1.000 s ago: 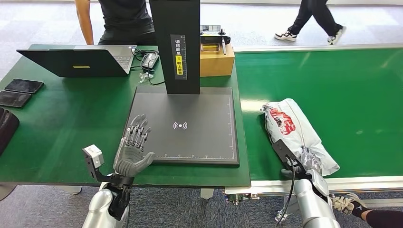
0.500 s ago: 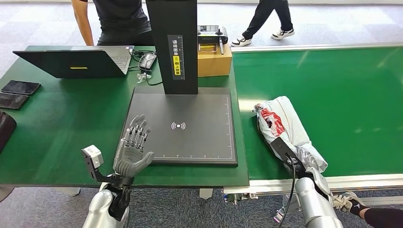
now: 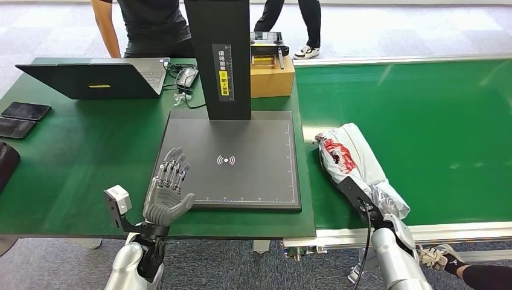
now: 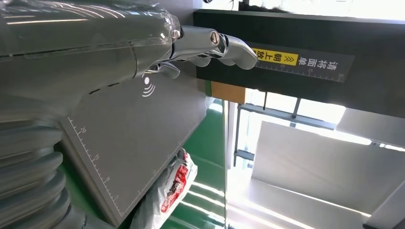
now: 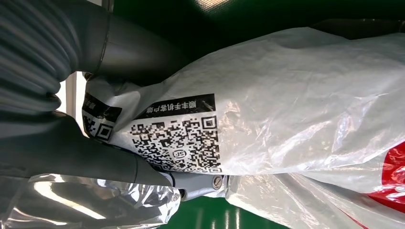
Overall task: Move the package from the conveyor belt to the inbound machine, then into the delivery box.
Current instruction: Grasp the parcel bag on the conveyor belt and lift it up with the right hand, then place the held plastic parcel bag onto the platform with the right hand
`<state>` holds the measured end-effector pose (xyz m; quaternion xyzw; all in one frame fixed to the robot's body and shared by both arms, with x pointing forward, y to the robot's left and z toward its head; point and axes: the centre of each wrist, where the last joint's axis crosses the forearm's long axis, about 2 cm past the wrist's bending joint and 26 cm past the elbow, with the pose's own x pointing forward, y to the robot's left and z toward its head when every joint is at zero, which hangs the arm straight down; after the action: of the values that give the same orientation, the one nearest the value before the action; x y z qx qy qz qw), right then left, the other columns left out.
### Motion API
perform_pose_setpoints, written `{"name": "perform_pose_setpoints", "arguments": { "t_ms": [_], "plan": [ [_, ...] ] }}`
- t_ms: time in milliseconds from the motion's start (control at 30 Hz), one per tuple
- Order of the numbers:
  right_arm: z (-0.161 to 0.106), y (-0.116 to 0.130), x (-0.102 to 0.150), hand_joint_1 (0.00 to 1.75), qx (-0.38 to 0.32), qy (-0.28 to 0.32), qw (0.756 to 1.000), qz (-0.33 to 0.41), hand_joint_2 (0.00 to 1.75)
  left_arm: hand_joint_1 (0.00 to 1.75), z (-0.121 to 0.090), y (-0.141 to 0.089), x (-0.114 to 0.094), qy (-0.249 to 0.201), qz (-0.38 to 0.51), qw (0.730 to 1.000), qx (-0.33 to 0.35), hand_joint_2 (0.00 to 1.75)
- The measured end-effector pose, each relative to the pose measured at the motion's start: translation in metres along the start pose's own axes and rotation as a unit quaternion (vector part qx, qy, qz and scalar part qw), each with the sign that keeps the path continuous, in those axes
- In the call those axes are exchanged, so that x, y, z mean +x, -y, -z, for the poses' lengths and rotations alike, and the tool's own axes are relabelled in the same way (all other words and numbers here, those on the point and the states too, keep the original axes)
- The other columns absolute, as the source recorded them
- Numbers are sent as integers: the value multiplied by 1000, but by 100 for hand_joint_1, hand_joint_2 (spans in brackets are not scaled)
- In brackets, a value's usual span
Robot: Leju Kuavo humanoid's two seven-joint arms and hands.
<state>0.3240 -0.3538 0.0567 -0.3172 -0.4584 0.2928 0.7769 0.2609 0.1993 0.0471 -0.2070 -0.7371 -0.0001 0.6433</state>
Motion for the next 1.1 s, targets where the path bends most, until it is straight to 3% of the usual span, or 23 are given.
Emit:
{"name": "perform_pose_setpoints", "arguments": {
  "t_ms": [167, 367, 600, 833, 933, 1100],
  "plan": [
    [-5, -1, -1, 175, -50, 32, 998, 20, 175, 0, -3, 0, -1, -1, 1, 1000, 1, 175],
    [-21, 5, 12, 175, -165, 106, 979, 59, 175, 0, -8, 0, 0, 1, 1, 1000, 2, 175],
    [-37, 24, 26, 175, -310, 208, 922, 101, 175, 0, -4, 0, 2, 7, 3, 1000, -2, 175],
    [-48, 37, 38, 175, -398, 254, 876, 97, 175, 0, -1, 0, 3, 13, 4, 1000, -2, 175],
    [-53, 42, 47, 175, -408, 276, 865, 98, 175, 0, -1, 0, 4, 15, 4, 1000, -1, 175],
    [-55, 41, 60, 175, -382, 302, 869, 87, 175, 0, -1, 0, 4, 15, 3, 1000, -2, 175]
  ]
}}
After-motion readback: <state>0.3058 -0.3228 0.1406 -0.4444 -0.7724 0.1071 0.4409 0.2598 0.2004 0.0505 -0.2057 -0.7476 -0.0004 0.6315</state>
